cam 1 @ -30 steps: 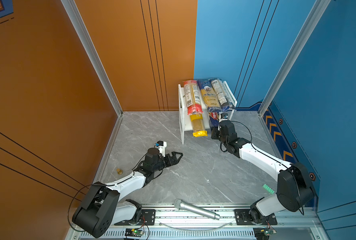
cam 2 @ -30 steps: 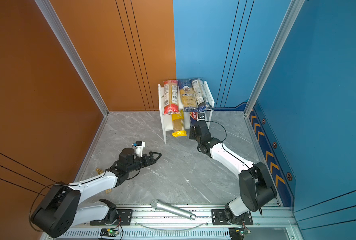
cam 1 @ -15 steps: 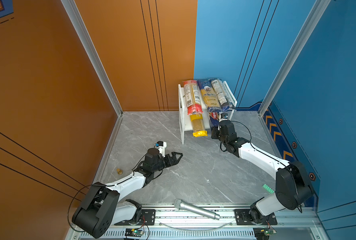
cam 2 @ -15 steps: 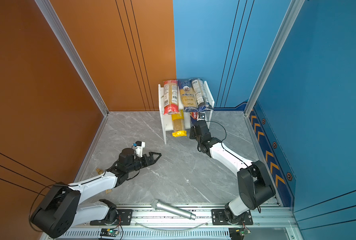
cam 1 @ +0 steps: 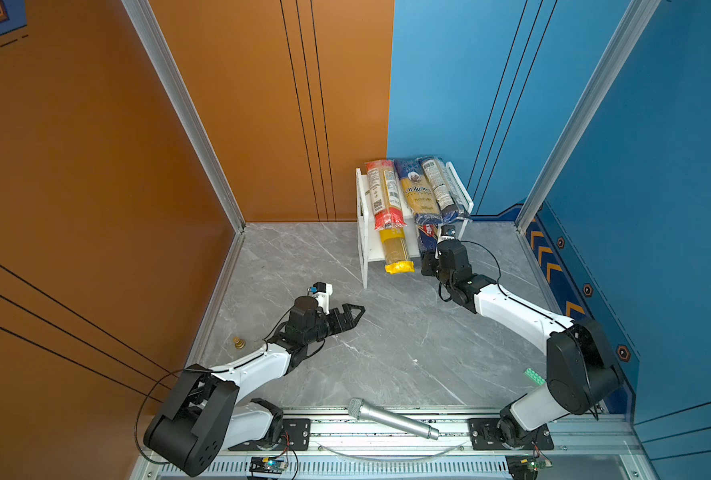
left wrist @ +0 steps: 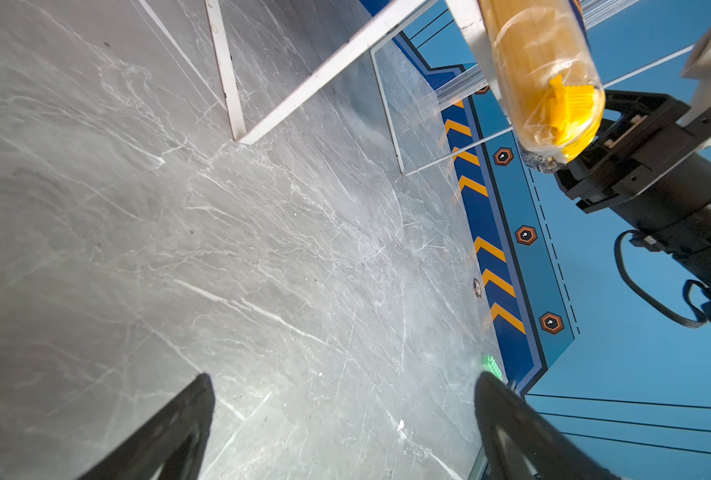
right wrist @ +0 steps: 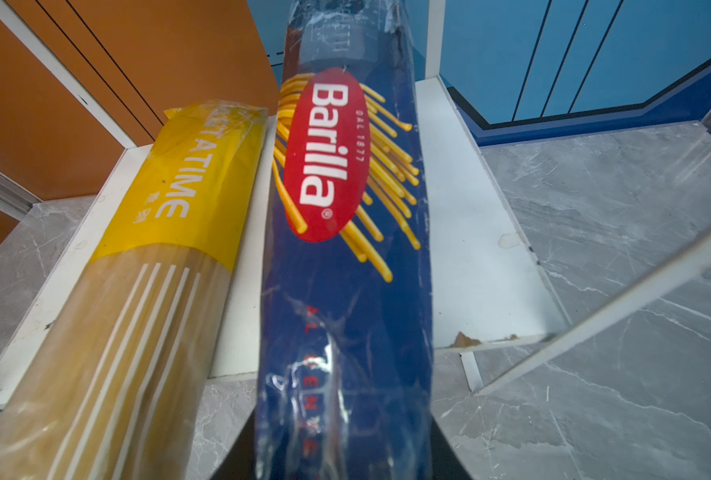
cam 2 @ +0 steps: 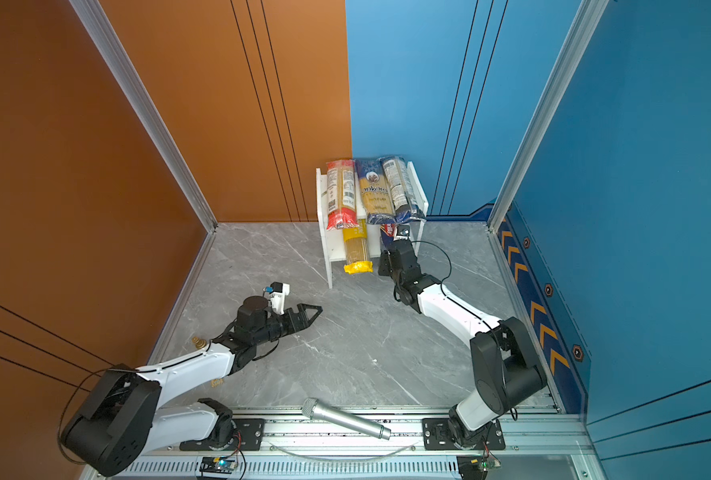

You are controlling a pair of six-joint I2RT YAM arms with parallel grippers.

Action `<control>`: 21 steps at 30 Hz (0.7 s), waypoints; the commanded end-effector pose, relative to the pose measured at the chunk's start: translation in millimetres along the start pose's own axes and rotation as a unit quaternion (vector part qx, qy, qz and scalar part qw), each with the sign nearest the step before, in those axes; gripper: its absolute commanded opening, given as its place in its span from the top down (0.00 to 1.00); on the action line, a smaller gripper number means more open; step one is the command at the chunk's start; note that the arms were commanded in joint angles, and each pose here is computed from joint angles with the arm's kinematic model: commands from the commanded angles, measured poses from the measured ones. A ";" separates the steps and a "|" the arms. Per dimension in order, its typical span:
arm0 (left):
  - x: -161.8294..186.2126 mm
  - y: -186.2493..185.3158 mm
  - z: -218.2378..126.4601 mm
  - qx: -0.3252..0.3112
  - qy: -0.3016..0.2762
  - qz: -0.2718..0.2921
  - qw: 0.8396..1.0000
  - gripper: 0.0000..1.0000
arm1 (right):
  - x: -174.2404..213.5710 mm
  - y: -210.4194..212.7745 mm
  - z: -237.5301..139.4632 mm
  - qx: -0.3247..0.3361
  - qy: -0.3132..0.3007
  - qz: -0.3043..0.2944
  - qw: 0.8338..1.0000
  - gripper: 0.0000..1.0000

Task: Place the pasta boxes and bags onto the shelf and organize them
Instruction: 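Push the Barilla box deeper into the lower tier with the right gripper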

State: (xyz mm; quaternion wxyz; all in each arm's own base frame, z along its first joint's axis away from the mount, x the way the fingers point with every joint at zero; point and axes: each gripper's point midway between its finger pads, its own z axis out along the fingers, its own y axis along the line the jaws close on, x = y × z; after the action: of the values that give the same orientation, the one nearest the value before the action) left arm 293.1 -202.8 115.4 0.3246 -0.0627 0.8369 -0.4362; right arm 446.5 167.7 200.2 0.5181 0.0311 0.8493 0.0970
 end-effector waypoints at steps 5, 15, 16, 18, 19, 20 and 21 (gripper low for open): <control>0.8 0.0 -3.1 0.006 0.001 0.009 1.000 0.02 | -54.7 10.0 -8.3 -0.019 -0.095 0.019 0.995 0.93; -0.4 -0.4 -3.3 0.007 0.000 0.007 1.000 0.02 | -47.1 1.4 -9.7 -0.004 -0.094 0.018 0.995 0.64; -0.1 -0.1 -3.1 0.007 0.001 0.007 1.000 0.02 | -45.6 0.5 -8.9 -0.003 -0.092 0.018 0.996 0.63; 0.3 -0.2 -3.1 0.007 0.002 0.006 1.000 0.02 | -44.7 0.3 -8.7 -0.003 -0.091 0.016 0.996 0.61; 0.1 0.1 -3.3 0.006 0.001 0.006 1.000 0.02 | -43.1 0.0 -8.0 -0.002 -0.090 0.015 0.996 0.60; 0.0 -0.2 -3.5 0.007 0.000 0.006 1.000 0.02 | -42.0 -0.4 -7.7 -0.002 -0.089 0.015 0.996 0.59; -0.4 -0.3 -3.7 0.007 0.000 0.006 1.000 0.02 | -41.5 -0.7 -7.6 -0.001 -0.089 0.015 0.996 0.59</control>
State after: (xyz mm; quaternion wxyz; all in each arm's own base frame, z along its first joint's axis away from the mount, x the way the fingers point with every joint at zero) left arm 294.3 -201.2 115.5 0.3259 -0.0651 0.8367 -0.4353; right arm 448.6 166.9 201.1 0.5299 0.0328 0.8416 0.0988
